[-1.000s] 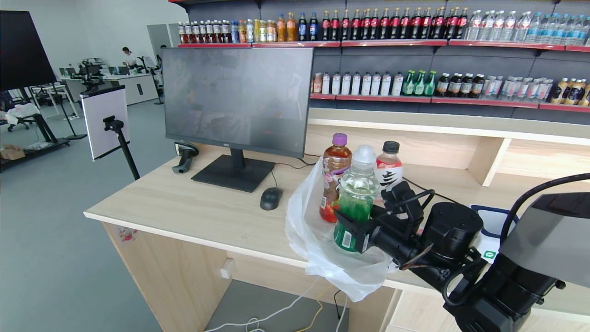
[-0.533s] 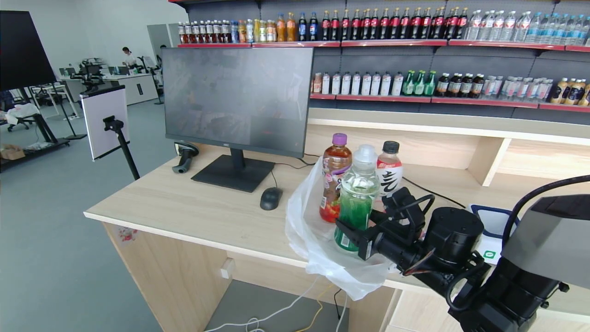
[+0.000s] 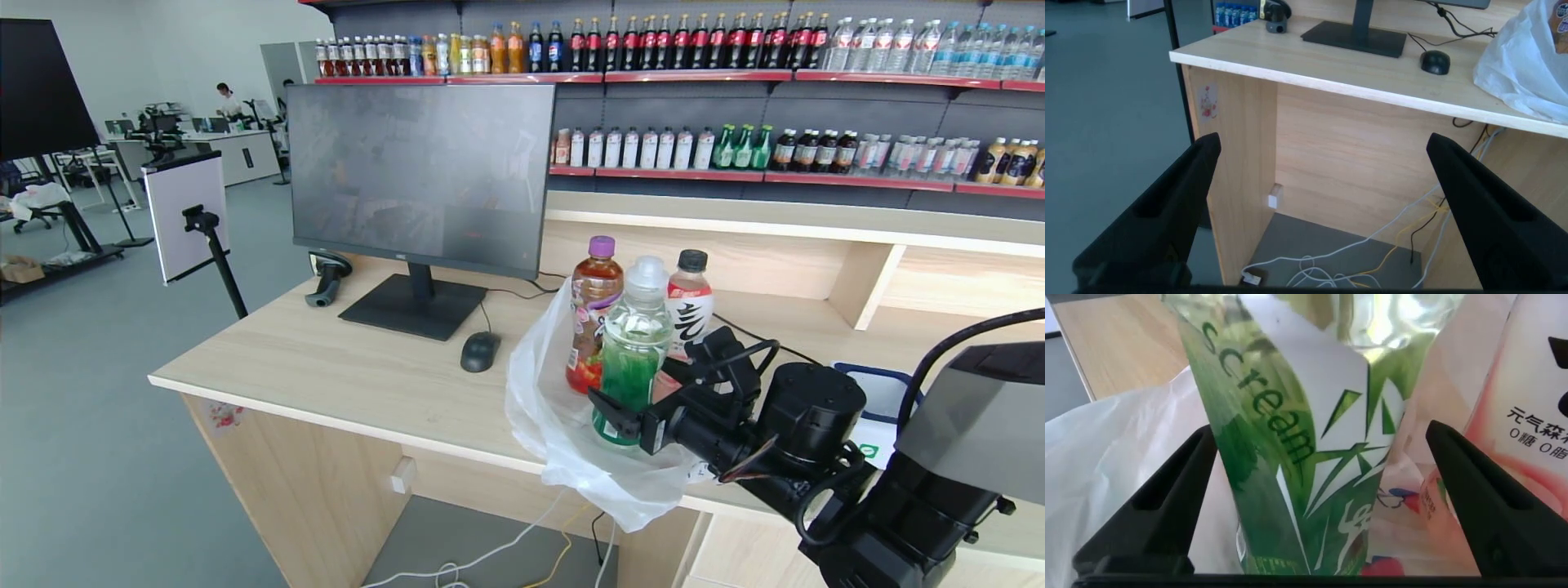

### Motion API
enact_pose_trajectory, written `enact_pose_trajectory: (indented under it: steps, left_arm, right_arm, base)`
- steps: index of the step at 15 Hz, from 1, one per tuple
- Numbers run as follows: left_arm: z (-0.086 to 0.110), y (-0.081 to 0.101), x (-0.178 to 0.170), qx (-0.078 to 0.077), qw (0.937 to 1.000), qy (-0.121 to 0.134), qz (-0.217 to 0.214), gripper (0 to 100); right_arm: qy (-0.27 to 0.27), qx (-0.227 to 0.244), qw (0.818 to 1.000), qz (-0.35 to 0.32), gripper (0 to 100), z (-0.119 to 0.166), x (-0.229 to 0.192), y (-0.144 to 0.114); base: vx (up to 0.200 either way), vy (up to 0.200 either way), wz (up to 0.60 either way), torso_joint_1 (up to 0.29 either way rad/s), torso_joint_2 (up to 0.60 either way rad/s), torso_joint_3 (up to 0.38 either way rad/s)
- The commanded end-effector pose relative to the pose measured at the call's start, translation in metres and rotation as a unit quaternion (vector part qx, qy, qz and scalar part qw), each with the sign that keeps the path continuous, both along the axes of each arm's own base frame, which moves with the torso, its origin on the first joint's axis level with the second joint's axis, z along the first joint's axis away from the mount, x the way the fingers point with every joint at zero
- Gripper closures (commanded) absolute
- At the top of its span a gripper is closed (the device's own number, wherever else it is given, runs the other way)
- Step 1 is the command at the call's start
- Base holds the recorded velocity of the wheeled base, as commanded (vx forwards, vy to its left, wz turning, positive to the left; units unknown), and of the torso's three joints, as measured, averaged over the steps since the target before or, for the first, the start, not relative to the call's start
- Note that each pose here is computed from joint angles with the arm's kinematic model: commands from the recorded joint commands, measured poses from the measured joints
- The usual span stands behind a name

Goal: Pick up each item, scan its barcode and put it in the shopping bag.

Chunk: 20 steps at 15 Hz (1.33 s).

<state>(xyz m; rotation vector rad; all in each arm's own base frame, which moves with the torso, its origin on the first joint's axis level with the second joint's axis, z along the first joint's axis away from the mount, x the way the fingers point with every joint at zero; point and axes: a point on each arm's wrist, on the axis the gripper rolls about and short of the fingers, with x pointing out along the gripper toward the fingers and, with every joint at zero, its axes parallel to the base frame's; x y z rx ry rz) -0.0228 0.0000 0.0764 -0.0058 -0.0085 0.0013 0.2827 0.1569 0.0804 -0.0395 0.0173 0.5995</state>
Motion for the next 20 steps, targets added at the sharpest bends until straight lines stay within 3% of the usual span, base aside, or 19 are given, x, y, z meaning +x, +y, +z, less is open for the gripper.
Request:
enact_pose_trajectory:
  steps: [1,4,9,12,13,15,18,20]
  left_arm:
    - [0.000,0.000,0.000,0.000,1.0000,0.000,0.000,0]
    - [0.000,0.000,0.000,-0.001,1.0000,0.000,0.000,0]
    - [0.000,0.000,0.000,-0.001,1.0000,0.000,-0.001,0]
    - [0.000,0.000,0.000,0.000,1.0000,0.000,0.000,0]
    - [0.000,0.000,0.000,-0.001,1.0000,0.000,0.000,0]
    - [0.000,0.000,0.000,-0.001,1.0000,0.000,0.000,0]
    - [0.000,0.000,0.000,-0.001,1.0000,0.000,0.000,0]
    - [0.000,0.000,0.000,-0.001,1.0000,0.000,0.000,0]
  right_arm:
    - [-0.008,0.004,1.000,0.000,0,0.008,-0.005,-0.002]
    - [-0.016,0.008,1.000,0.000,0,0.020,-0.019,-0.011]
    - [-0.036,0.034,0.998,-0.048,0,0.058,-0.110,-0.081]
    - [-0.094,0.071,0.991,-0.069,0,0.081,-0.151,-0.103]
    - [-0.086,0.073,0.990,-0.085,0,0.082,-0.158,-0.108]
    - [-0.042,0.067,0.993,-0.093,0,0.077,-0.186,-0.119]
    - [-0.007,-0.015,0.996,-0.092,0,0.051,-0.242,-0.140]
    - [0.020,-0.033,0.995,-0.090,0,0.027,-0.270,-0.151]
  base:
    - [0.000,0.000,0.00,0.000,0.00,0.000]
    - [0.000,0.000,0.00,0.000,0.00,0.000]
    - [0.000,0.000,0.00,0.000,0.00,0.000]
    - [0.000,0.000,0.00,0.000,0.00,0.000]
    - [0.000,0.000,0.00,0.000,0.00,0.000]
    - [0.000,0.000,0.00,0.000,0.00,0.000]
    - [0.000,0.000,0.00,0.000,0.00,0.000]
    - [0.000,0.000,0.00,0.000,0.00,0.000]
